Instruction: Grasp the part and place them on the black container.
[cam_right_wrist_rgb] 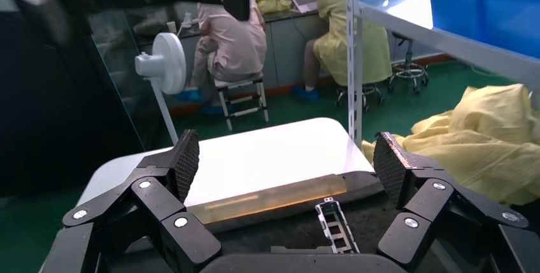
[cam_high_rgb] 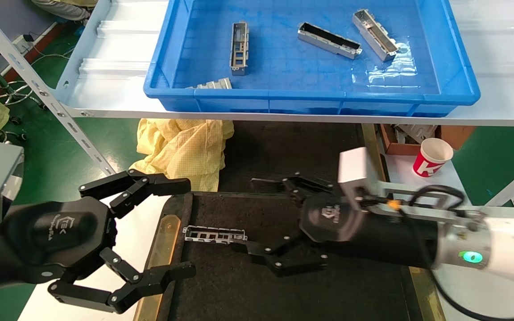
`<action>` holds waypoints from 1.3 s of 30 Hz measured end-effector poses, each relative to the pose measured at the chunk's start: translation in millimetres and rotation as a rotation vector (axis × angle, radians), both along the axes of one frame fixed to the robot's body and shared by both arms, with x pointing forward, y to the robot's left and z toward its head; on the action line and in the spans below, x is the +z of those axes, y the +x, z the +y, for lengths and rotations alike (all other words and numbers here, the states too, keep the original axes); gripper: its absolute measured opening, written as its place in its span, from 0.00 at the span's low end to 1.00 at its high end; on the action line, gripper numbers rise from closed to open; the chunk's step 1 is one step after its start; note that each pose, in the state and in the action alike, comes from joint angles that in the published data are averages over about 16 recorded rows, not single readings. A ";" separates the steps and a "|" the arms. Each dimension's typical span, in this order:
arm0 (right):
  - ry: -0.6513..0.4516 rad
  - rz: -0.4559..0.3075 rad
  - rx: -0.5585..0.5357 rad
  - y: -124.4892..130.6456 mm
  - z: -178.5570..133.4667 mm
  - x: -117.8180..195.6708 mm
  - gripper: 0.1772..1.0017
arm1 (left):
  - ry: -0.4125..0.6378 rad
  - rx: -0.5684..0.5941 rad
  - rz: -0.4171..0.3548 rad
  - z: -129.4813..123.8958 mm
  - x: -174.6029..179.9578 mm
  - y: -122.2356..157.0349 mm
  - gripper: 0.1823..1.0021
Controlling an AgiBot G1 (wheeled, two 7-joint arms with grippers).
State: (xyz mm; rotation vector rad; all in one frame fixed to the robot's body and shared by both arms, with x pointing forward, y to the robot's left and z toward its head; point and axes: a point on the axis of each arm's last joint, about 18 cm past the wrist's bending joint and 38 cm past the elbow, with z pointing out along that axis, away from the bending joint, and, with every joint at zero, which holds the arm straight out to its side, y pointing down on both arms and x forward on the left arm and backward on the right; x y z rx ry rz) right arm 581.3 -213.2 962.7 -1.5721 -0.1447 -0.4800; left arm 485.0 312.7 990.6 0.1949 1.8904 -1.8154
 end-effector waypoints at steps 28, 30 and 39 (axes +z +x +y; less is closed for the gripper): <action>-0.051 -0.101 0.001 -108.8 -90.5 30.3 1.00 | 0.000 0.000 0.000 0.1 0.0 0.0 1.00; -0.056 -0.104 0.001 -111.4 -91.9 30.7 1.00 | 0.000 0.000 0.000 0.1 0.0 0.0 1.00; -0.057 -0.103 0.000 -111.1 -91.8 30.4 1.00 | 0.000 0.000 0.000 0.1 0.0 0.1 1.00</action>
